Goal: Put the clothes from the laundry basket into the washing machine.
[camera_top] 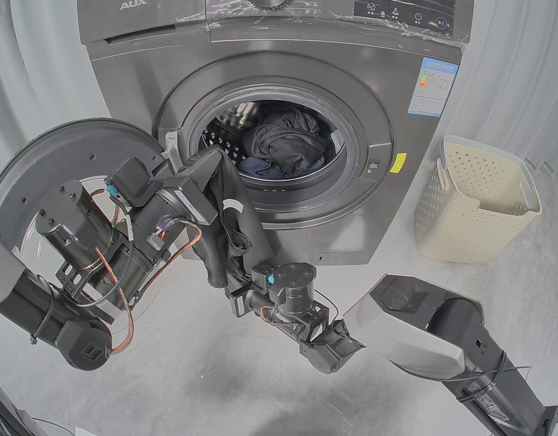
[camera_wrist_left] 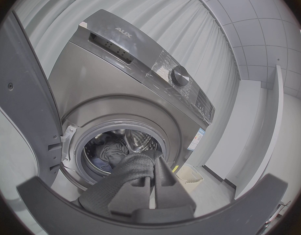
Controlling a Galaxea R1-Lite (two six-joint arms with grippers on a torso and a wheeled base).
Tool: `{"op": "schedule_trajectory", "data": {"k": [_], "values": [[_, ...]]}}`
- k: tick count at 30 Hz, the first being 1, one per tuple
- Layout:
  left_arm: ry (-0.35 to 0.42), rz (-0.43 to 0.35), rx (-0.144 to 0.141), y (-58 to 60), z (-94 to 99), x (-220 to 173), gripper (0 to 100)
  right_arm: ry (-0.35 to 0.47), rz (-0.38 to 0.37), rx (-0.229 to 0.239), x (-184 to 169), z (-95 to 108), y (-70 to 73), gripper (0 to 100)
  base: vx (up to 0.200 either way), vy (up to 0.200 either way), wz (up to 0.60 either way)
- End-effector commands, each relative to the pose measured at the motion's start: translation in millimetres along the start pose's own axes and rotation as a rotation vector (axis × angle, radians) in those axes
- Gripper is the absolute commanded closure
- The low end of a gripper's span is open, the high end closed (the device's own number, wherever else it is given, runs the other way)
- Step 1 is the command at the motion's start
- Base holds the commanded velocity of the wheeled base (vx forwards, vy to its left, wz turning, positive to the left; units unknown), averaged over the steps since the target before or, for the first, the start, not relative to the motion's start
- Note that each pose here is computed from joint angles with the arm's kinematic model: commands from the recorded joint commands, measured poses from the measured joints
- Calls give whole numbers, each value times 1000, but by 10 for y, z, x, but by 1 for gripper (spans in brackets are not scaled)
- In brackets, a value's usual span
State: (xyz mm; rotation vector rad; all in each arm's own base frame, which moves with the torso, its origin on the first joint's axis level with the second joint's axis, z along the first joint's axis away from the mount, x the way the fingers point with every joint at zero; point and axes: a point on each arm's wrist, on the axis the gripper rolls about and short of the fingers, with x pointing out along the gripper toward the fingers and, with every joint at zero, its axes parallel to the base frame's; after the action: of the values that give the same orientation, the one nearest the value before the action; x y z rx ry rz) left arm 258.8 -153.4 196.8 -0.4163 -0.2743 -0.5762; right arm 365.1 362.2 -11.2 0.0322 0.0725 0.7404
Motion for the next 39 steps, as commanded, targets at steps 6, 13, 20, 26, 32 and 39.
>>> {"op": "schedule_trajectory", "data": {"k": [6,13,20,26,32,39], "values": [[-14,45,22,165,49,5,100,-14,7,-1,-934,925,-12,100,0,0,0],[-22,66,33,251,89,-5,100,-30,25,0,-1646,1285,-79,100,0,0,0],[-20,74,36,270,98,-30,100,-73,-76,2,-2089,1479,-406,100,0,0,0],[-16,80,39,273,126,-96,100,-202,-149,6,-2386,1728,-594,100,0,0,0],[6,41,37,208,159,-225,100,-319,-203,17,-2431,1984,-748,100,0,0,0],[16,-9,38,156,237,-352,100,-375,-218,16,-2405,2109,-753,100,0,0,0]]}}
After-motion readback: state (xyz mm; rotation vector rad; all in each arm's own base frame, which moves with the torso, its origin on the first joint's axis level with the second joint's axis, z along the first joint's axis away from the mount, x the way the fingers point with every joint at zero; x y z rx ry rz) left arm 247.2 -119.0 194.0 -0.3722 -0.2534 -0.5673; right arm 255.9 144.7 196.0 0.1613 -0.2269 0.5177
